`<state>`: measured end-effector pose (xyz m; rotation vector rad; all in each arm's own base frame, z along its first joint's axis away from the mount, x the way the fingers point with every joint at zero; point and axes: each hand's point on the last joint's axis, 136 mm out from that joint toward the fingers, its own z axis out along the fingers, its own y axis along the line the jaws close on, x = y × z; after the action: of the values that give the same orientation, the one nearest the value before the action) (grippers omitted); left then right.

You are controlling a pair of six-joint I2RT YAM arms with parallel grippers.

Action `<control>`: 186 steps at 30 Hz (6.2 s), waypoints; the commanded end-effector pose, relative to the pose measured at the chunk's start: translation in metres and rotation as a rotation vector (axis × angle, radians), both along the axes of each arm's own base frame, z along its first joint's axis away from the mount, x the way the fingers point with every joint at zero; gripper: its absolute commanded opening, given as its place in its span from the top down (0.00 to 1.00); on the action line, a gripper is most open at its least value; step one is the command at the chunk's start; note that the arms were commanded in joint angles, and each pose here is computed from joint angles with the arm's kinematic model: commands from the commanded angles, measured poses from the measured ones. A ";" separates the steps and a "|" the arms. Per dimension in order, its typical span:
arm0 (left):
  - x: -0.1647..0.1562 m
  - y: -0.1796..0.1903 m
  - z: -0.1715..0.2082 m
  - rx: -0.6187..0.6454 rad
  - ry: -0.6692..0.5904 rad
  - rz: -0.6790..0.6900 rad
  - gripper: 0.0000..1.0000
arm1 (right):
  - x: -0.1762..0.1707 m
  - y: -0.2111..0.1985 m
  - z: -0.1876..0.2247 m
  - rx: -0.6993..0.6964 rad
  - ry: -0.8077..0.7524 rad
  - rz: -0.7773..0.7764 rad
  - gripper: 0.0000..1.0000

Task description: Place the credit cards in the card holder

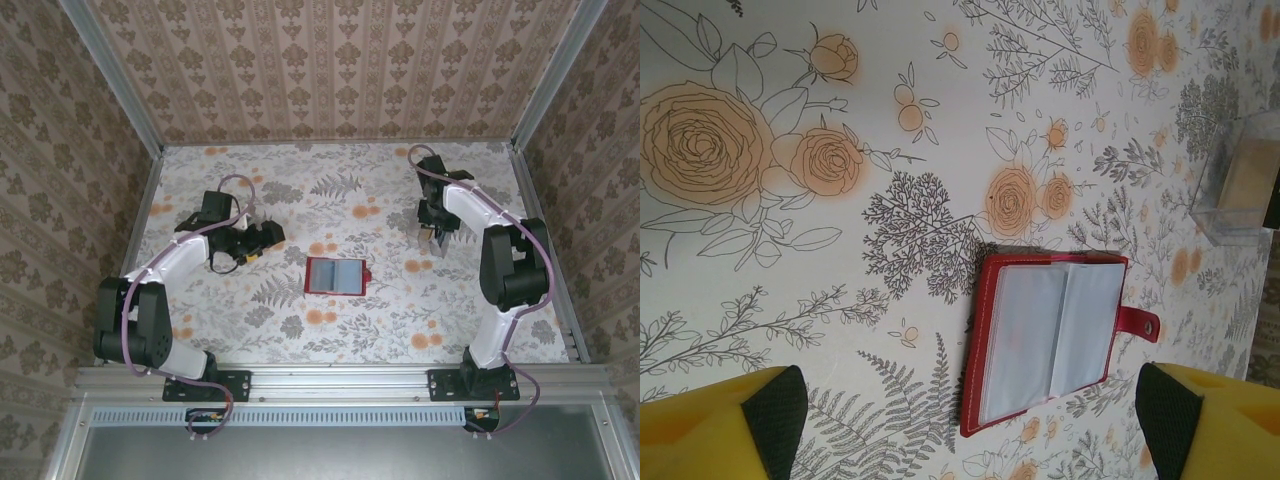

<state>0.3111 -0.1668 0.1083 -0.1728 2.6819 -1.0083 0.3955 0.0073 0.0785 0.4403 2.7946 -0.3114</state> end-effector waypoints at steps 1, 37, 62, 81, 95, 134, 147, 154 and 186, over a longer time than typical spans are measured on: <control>-0.003 -0.002 -0.001 -0.006 0.013 -0.004 0.11 | -0.011 -0.009 0.001 -0.050 0.047 0.032 0.64; -0.002 -0.009 -0.011 -0.047 0.031 0.006 0.18 | -0.010 -0.016 0.028 0.089 -0.082 0.073 0.78; -0.002 -0.011 -0.017 -0.038 0.055 0.002 0.19 | -0.009 -0.018 -0.013 0.152 -0.034 0.019 0.56; 0.001 -0.016 -0.024 -0.061 0.075 -0.001 0.20 | -0.033 -0.033 0.002 0.073 0.023 0.037 0.80; -0.005 -0.018 -0.021 -0.077 0.085 -0.017 0.20 | -0.014 0.004 0.015 0.329 -0.094 0.075 0.73; -0.004 -0.012 -0.023 -0.027 0.070 -0.014 0.18 | -0.013 0.006 0.006 0.322 -0.082 0.091 0.62; -0.005 -0.013 -0.027 -0.035 0.081 -0.017 0.18 | -0.011 0.016 -0.013 0.336 -0.022 0.100 0.67; -0.005 -0.013 -0.026 -0.035 0.080 -0.015 0.18 | -0.013 0.011 -0.008 0.311 -0.029 0.092 0.79; -0.006 -0.009 -0.031 -0.007 0.077 -0.005 0.18 | 0.013 0.051 0.014 0.670 -0.192 0.076 0.70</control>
<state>0.3097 -0.1766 0.0797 -0.2331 2.7353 -1.0519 0.4057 0.0508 0.0781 0.4710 2.7040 0.5730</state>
